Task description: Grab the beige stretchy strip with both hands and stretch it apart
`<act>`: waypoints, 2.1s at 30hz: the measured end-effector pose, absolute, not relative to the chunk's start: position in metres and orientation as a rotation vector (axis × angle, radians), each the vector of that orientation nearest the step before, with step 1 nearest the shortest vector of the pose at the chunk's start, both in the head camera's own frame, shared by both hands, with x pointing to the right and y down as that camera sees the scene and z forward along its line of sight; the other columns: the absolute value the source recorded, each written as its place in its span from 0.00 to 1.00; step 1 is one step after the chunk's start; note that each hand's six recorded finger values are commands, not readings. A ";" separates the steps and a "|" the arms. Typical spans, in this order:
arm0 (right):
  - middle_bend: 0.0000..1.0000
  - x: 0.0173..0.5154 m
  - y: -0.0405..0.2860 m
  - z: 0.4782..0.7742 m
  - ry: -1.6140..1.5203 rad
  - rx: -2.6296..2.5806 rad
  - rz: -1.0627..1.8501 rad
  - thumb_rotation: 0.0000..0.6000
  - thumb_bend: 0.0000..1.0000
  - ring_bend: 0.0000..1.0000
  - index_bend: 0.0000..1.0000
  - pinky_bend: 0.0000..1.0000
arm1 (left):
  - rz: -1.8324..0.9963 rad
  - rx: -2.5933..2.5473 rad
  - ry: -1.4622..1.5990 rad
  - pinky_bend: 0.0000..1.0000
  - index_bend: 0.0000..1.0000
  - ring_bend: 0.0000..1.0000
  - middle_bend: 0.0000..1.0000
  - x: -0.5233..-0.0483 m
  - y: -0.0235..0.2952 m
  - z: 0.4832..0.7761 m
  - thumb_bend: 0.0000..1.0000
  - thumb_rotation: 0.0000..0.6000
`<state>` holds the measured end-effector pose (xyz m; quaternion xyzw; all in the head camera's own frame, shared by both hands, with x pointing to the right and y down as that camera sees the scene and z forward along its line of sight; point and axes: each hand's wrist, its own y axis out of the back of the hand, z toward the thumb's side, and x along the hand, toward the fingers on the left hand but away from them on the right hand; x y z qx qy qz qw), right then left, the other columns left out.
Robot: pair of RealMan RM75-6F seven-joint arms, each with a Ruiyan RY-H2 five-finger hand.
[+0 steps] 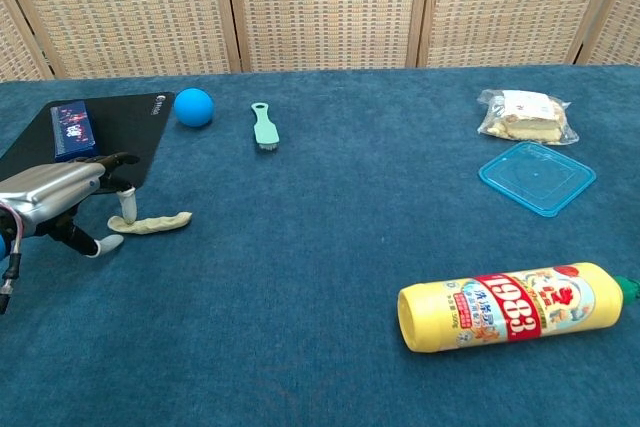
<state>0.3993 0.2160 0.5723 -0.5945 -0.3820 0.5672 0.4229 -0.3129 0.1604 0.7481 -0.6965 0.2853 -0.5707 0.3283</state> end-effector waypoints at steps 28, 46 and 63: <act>0.00 0.400 0.216 0.575 -0.952 -1.508 1.430 1.00 0.00 0.00 0.00 0.00 | -1.511 -1.807 0.795 0.00 0.56 0.00 0.00 -0.309 0.148 0.757 0.39 1.00; 0.00 0.400 0.216 0.577 -0.942 -1.513 1.438 1.00 0.00 0.00 0.00 0.00 | -1.495 -1.822 0.825 0.00 0.62 0.00 0.00 -0.310 0.149 0.756 0.58 1.00; 0.00 0.399 0.216 0.579 -0.937 -1.521 1.443 1.00 0.00 0.00 0.00 0.00 | -1.439 -1.892 0.931 0.00 0.76 0.00 0.00 -0.308 0.144 0.745 0.59 1.00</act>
